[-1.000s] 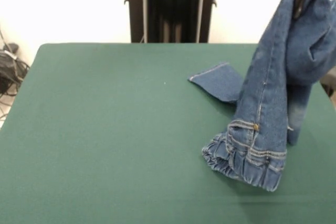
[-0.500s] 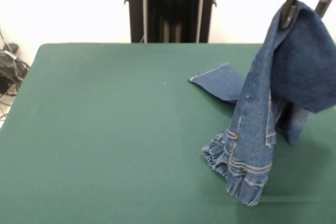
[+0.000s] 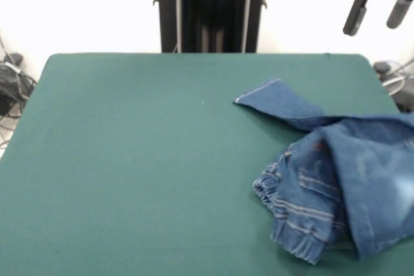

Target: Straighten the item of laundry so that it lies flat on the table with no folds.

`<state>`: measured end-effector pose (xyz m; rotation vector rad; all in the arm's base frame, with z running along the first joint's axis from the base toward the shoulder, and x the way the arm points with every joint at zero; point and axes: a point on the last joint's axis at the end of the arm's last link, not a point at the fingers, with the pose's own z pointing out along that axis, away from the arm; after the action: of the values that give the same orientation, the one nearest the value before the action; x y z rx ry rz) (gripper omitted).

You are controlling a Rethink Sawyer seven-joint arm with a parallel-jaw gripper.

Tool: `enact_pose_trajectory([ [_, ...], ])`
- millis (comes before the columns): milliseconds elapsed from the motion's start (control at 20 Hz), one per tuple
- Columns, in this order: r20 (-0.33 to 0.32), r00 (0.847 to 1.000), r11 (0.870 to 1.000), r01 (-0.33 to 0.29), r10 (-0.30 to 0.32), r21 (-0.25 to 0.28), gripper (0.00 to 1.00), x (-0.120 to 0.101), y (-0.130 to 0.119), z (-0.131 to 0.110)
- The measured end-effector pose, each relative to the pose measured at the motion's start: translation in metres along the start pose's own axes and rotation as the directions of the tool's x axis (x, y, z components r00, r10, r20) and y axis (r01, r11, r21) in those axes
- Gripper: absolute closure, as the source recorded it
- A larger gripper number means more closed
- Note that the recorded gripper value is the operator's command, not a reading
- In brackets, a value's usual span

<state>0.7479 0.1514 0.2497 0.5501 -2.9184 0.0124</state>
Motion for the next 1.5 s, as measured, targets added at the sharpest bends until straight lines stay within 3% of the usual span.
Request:
enact_pose_trajectory([
  [500,0.04,0.998,0.999,-0.039,0.039,-0.011,0.0,-0.021,-0.018,-0.003],
  [700,0.01,0.999,0.999,-0.05,0.05,0.019,0.0,-0.028,-0.014,-0.025],
  [900,-0.038,0.998,0.998,-0.051,0.052,0.033,0.0,-0.018,-0.004,-0.061],
  [1050,0.002,0.999,0.998,-0.054,0.054,0.03,0.0,-0.006,-0.009,-0.078],
  [1150,0.067,0.996,0.997,-0.062,0.06,0.034,0.0,0.002,-0.022,-0.081],
  [1200,0.153,0.986,0.996,-0.073,0.065,0.044,0.0,0.006,-0.038,-0.076],
  [1350,0.269,0.961,0.995,-0.087,0.069,0.055,0.0,0.009,-0.06,-0.062],
  [1400,0.33,0.941,0.994,-0.094,0.069,0.059,0.0,0.01,-0.072,-0.052],
  [1450,0.43,0.9,0.992,-0.104,0.066,0.065,0.0,0.011,-0.09,-0.035],
  [1500,0.485,0.872,0.991,-0.11,0.062,0.07,0.0,0.013,-0.099,-0.023],
])
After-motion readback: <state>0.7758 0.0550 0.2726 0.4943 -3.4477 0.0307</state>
